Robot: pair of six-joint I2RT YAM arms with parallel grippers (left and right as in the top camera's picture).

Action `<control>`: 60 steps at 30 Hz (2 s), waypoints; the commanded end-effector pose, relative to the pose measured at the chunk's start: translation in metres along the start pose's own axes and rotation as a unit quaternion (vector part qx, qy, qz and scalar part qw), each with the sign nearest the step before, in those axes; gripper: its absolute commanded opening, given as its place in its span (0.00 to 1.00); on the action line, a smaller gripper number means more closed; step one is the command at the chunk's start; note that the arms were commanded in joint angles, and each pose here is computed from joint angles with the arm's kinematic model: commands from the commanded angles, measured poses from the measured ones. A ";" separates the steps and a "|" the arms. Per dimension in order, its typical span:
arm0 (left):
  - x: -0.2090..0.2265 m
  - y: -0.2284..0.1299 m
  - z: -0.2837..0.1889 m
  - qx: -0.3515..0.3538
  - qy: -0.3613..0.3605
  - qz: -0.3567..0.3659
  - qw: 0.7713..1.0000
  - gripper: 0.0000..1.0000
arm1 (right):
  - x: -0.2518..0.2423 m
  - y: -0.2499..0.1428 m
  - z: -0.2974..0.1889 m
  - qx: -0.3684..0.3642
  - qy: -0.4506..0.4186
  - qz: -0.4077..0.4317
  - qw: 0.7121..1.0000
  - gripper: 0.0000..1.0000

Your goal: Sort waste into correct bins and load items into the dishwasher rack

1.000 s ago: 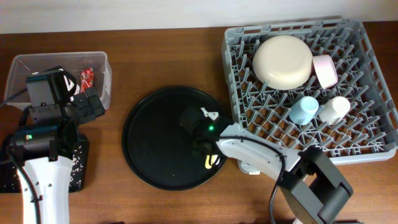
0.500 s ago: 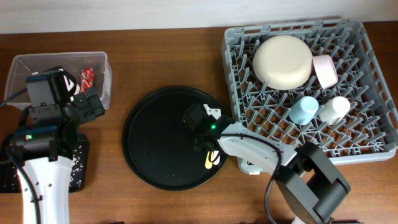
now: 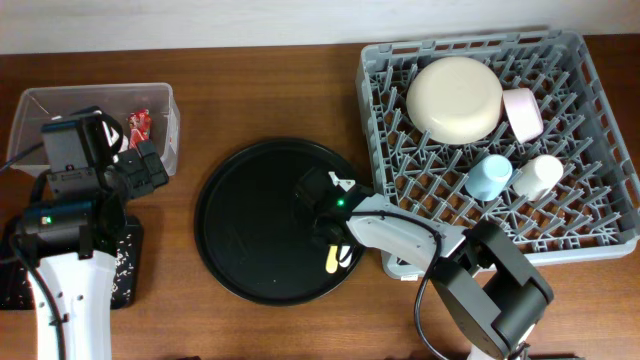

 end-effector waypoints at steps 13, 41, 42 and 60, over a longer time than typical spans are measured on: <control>0.002 0.005 -0.005 -0.009 0.004 -0.001 1.000 0.99 | 0.005 0.003 0.001 0.039 0.047 -0.051 0.997 0.30; 0.002 0.001 -0.005 -0.001 0.004 0.001 1.000 0.99 | 0.015 -0.026 -0.025 0.132 0.052 -0.073 0.987 0.48; 0.002 0.001 -0.005 -0.001 0.004 0.001 1.000 0.99 | 0.018 -0.030 -0.026 0.136 0.055 -0.078 0.986 0.50; 0.002 0.001 -0.005 0.000 0.004 0.001 1.000 0.99 | 0.009 -0.049 -0.016 0.092 -0.023 -0.088 0.992 0.52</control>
Point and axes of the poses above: each gripper's point midway between its finger pads, its own z axis out along the fingers, its own x axis along the line the jaws close on, y = z × x, the point moved 3 cm from there along -z, back along the fingers, and after that the axes turned 8 degrees about z, right-handed, at the moved point
